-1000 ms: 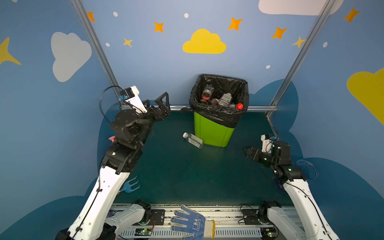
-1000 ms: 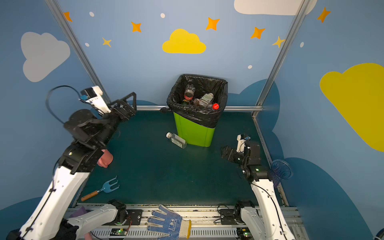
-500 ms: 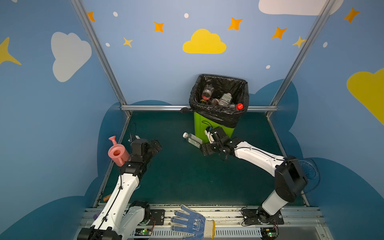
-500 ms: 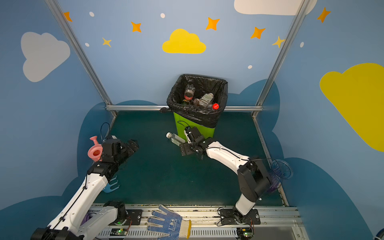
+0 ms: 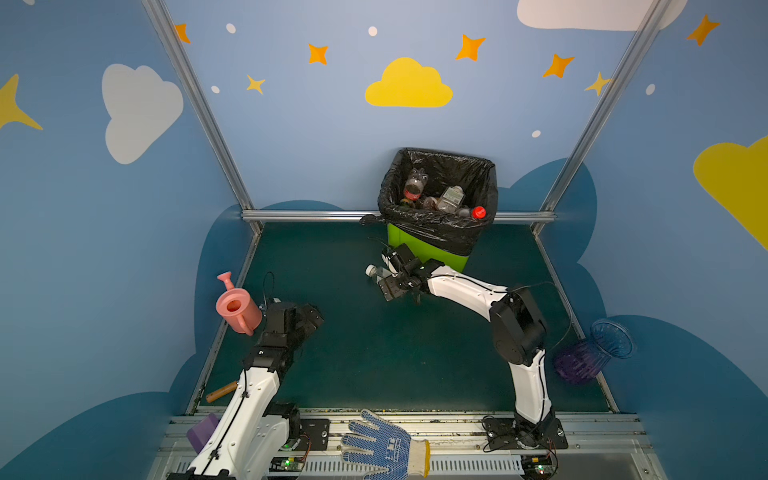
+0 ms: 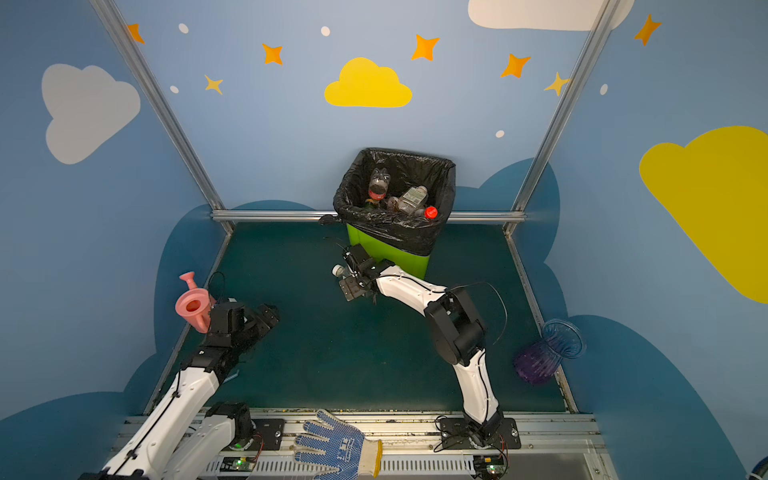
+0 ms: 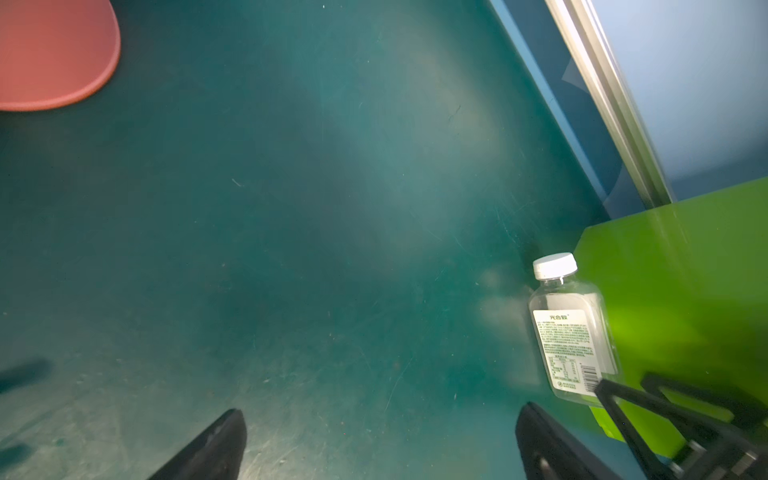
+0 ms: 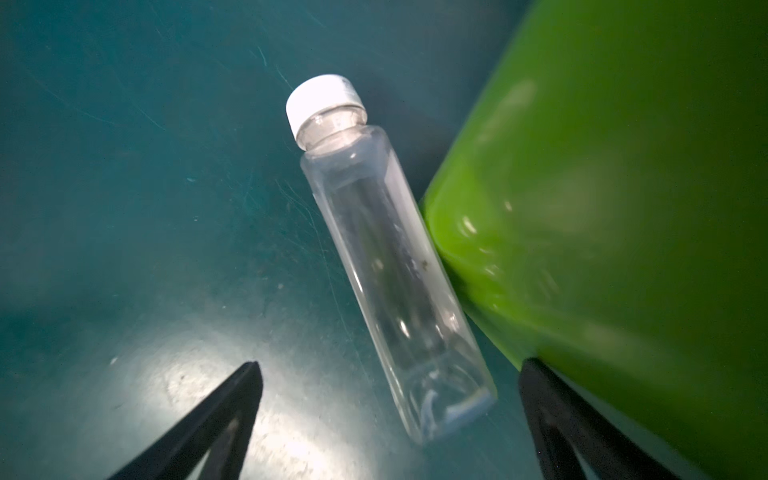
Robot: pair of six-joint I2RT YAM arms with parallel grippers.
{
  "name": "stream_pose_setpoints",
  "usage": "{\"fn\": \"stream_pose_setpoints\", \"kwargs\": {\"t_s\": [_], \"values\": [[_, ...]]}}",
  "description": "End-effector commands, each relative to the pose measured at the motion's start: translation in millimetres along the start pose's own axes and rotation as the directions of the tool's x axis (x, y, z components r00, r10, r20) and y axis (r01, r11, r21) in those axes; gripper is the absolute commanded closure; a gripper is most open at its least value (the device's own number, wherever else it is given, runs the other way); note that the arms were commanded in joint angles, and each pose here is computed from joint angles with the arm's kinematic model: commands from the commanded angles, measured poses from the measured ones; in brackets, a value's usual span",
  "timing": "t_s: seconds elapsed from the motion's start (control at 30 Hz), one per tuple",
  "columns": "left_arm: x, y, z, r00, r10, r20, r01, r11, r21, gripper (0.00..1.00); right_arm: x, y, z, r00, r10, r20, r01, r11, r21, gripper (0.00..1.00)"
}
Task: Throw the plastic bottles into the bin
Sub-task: 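Lower the left gripper back while the right gripper reaches for the last clear bottle, then close the right gripper on the last clear white-capped bottle and lift it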
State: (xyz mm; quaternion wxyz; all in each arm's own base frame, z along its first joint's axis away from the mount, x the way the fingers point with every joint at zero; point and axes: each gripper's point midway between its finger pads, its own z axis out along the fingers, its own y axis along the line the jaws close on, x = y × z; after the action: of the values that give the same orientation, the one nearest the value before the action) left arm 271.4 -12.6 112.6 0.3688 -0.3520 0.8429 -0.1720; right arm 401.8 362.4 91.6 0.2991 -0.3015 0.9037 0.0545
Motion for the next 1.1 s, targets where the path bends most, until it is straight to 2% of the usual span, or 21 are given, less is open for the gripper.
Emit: {"fn": "stream_pose_setpoints", "kwargs": {"t_s": [0.0,0.1,0.4,0.57,0.63,0.77,0.87,0.93,1.07], "values": [[3,5,0,1.000,-0.006,-0.009,0.006,1.000,-0.009,0.00,-5,-10,7,1.000,-0.016,-0.017,0.016,1.000,0.013,0.04],[4,8,1,1.000,-0.010,-0.010,0.009,1.000,-0.016,0.00,-5,-8,11,0.999,-0.023,-0.029,0.022,1.000,-0.008,0.06],[4,9,3,1.000,-0.015,-0.017,0.015,1.000,-0.020,0.00,10,17,23,0.992,-0.066,-0.108,0.055,0.993,-0.101,0.35],[3,10,2,1.000,-0.020,-0.013,0.020,1.000,-0.023,0.00,9,16,22,0.992,-0.044,-0.119,0.035,0.996,-0.076,0.39],[3,11,2,1.000,-0.021,-0.012,0.021,1.000,-0.024,0.00,8,15,23,0.990,-0.039,-0.134,0.030,0.997,-0.070,0.47],[3,13,1,1.000,-0.021,-0.010,0.021,0.999,-0.031,0.00,13,21,16,0.986,-0.032,-0.163,0.018,0.996,-0.084,0.71],[3,14,2,1.000,-0.028,-0.009,0.027,0.999,-0.037,0.00,24,27,-2,0.983,-0.017,-0.180,-0.002,0.994,-0.106,0.82],[3,15,2,0.999,-0.031,-0.009,0.031,0.999,-0.038,0.00,38,30,-13,0.978,-0.002,-0.206,-0.022,0.993,-0.114,0.83],[3,15,0,0.999,-0.036,-0.008,0.036,0.999,-0.035,0.00,82,28,-49,0.955,0.016,-0.298,-0.049,0.993,-0.103,0.78]]}}
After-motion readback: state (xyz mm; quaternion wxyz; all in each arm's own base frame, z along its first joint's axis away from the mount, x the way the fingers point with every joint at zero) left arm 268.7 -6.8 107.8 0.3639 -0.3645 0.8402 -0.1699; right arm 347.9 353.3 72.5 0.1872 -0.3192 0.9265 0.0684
